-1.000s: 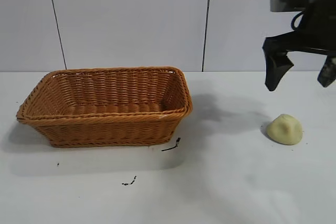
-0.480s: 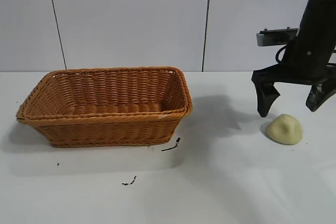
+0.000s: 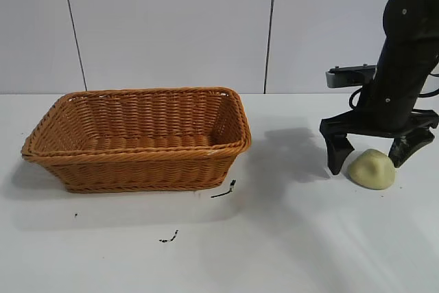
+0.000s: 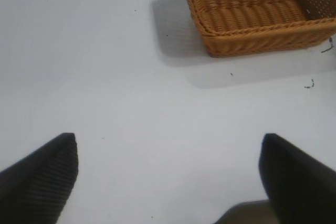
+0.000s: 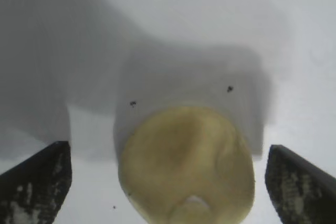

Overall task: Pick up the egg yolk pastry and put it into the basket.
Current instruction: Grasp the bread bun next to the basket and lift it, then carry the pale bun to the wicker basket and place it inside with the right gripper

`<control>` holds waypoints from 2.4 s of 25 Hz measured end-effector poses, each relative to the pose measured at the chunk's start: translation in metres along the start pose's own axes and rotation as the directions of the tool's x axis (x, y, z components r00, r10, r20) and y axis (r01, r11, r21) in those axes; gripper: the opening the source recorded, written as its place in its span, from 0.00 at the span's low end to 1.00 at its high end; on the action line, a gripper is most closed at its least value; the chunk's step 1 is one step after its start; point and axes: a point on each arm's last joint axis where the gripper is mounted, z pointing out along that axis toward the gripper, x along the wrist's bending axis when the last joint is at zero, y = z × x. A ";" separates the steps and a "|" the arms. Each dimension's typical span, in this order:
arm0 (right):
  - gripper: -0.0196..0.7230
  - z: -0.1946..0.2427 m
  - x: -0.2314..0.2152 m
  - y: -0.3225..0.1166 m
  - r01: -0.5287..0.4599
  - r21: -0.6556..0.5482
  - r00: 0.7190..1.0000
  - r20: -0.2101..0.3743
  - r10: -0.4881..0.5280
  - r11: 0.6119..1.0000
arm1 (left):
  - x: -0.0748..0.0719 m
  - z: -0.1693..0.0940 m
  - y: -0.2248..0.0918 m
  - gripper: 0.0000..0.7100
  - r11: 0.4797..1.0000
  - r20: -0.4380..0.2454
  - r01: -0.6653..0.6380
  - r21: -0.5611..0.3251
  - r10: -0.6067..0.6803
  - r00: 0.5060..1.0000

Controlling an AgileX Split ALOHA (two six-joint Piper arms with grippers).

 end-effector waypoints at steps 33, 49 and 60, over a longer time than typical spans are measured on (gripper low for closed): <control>0.30 -0.145 -0.006 0.034 0.013 -0.248 1.000 0.031 -0.006 0.969 | 0.000 0.000 0.000 0.98 1.000 0.000 0.000 0.000 0.000 1.000; 0.30 -0.168 0.106 0.089 0.191 -0.291 0.977 -0.033 -0.209 0.938 | 0.000 0.000 0.000 0.98 1.000 0.000 0.000 0.000 0.000 1.000; 0.30 -0.133 0.244 0.055 0.408 -0.370 0.879 -0.087 -0.468 0.835 | 0.000 0.000 0.000 0.98 1.000 0.000 0.000 0.000 0.000 1.000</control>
